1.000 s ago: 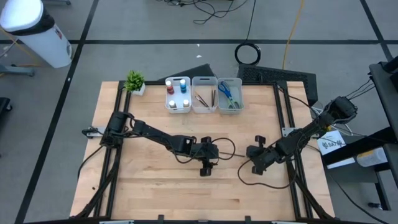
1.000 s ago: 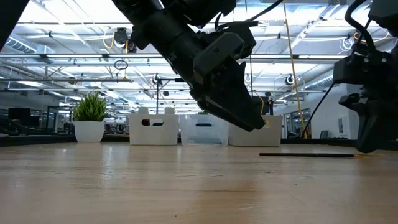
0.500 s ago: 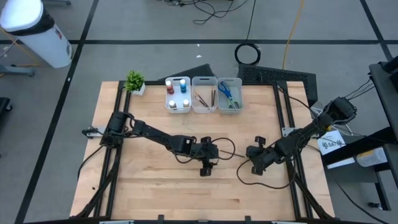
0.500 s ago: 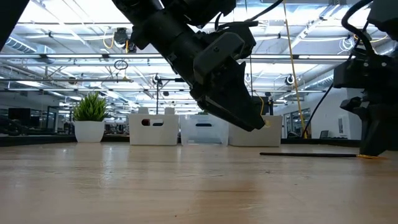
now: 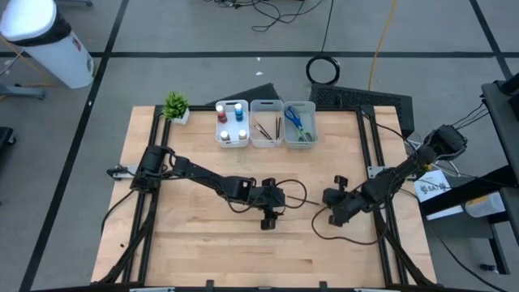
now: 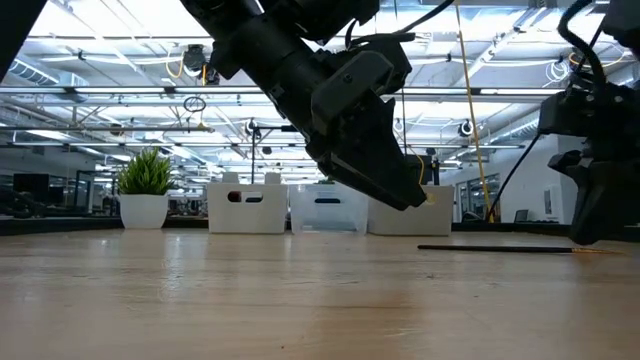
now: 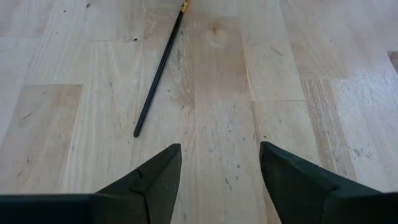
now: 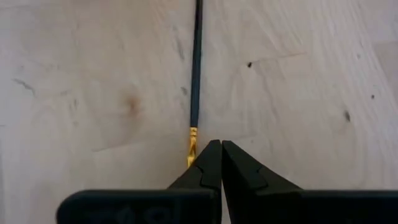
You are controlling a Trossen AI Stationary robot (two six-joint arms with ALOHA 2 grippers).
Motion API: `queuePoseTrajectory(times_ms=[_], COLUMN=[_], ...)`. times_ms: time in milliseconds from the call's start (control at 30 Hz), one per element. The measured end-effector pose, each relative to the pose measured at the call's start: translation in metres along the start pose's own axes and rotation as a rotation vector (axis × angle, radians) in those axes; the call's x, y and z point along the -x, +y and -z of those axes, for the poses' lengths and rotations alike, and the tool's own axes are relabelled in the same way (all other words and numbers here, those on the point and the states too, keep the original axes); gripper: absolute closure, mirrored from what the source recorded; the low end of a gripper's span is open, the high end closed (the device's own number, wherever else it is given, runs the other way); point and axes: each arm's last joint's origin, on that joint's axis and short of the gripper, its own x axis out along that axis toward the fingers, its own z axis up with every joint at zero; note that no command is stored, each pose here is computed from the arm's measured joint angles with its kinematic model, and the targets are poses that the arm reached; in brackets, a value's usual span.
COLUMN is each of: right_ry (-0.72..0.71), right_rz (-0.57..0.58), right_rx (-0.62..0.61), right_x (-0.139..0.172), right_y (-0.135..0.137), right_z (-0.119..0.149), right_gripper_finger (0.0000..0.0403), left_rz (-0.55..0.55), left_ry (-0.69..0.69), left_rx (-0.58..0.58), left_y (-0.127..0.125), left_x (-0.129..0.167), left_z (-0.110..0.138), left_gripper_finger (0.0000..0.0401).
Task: Pick & Place Paint Supplies
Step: Put the golden paint brush into the transparent bin
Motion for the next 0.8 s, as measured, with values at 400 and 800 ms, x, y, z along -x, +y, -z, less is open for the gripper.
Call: queuePoseTrajectory(times_ms=[400, 800], right_ry=[0.010, 0.091], right_rz=[-0.070, -0.035], right_rx=[-0.011, 0.020], right_x=[0.001, -0.012], right_y=[0.008, 0.011], right_z=[0.002, 0.008], right_gripper_finger=[0.0403, 0.0402], left_rz=[0.000, -0.002], left_ry=[0.000, -0.001], left_rx=[0.002, 0.002], left_y=[0.000, 0.000], left_x=[0.000, 0.000], left_z=[0.000, 0.000], left_gripper_finger=[0.0171, 0.0171])
